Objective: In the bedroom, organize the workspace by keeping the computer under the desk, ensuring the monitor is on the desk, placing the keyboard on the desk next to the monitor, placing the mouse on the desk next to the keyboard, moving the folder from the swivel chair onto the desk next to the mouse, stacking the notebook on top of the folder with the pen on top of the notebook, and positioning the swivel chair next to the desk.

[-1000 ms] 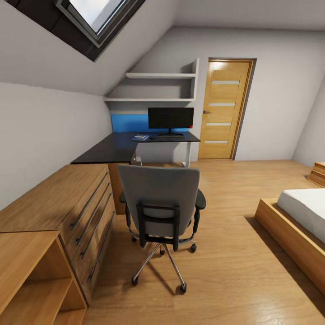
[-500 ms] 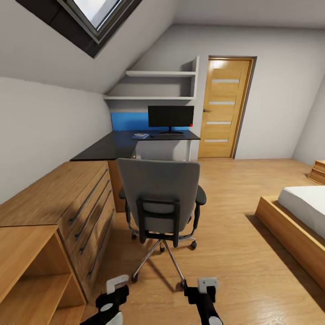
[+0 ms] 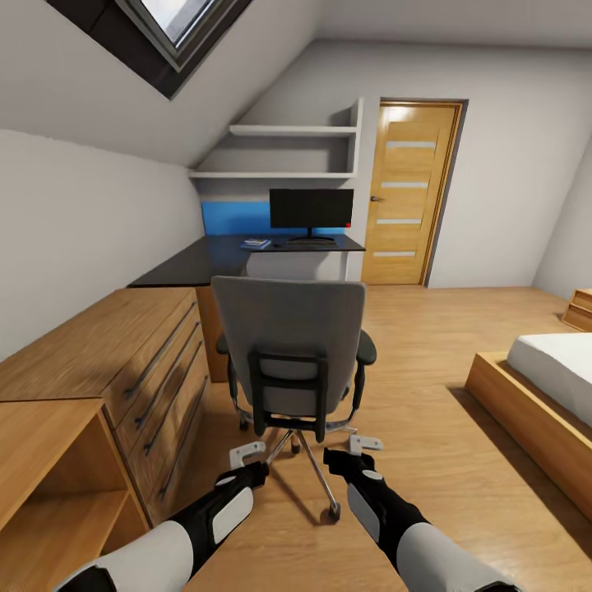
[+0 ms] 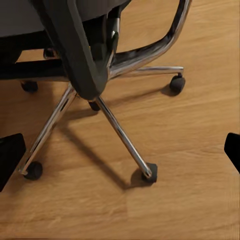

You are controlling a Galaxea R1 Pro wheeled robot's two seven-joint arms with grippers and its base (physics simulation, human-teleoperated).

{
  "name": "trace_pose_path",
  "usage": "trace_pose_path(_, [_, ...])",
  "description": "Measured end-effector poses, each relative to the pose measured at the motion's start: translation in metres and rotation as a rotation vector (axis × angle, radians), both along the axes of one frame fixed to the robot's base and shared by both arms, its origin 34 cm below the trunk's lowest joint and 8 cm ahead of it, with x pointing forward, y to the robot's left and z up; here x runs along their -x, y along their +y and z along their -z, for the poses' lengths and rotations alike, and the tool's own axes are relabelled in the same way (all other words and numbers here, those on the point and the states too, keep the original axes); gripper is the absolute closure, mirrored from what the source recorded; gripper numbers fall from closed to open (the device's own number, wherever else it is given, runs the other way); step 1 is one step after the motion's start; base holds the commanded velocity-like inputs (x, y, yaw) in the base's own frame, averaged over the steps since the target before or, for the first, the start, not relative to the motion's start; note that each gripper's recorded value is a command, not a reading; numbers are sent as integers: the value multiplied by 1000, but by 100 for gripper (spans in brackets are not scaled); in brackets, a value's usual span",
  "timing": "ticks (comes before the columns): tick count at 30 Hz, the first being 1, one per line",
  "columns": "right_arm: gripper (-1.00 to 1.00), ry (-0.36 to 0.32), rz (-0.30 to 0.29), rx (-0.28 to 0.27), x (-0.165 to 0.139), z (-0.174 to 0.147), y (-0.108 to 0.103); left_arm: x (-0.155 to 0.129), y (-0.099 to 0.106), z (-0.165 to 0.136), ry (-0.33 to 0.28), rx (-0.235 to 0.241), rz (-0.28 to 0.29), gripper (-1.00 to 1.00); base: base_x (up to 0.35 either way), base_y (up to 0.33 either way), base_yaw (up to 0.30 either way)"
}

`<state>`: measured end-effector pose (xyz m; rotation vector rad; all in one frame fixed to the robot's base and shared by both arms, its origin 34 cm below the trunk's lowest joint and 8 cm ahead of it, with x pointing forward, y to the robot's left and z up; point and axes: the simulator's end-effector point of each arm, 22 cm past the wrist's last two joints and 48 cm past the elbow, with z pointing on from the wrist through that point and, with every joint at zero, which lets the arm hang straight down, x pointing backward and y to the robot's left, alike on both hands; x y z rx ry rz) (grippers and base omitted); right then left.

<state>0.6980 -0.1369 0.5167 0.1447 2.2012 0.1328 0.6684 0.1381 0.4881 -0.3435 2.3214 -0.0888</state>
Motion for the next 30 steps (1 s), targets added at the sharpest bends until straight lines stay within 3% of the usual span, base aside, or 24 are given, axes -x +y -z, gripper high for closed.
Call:
trace_pose_path(6, [-100, -6, -28, -16, 2, 11, 10, -3, 3, 7, -43, 1, -17, -100, 0, 0, 0])
trace_pose_path(20, [-100, -35, -91, -17, 6, 35, 20, 2, 8, 37, -58, -5, -26, -100, 0, 0, 0])
trace_pose_path(30, [-100, -142, -106, 12, 0, 38, 21, 6, 8, 57, -63, -8, -24, -100, 0, 0, 0])
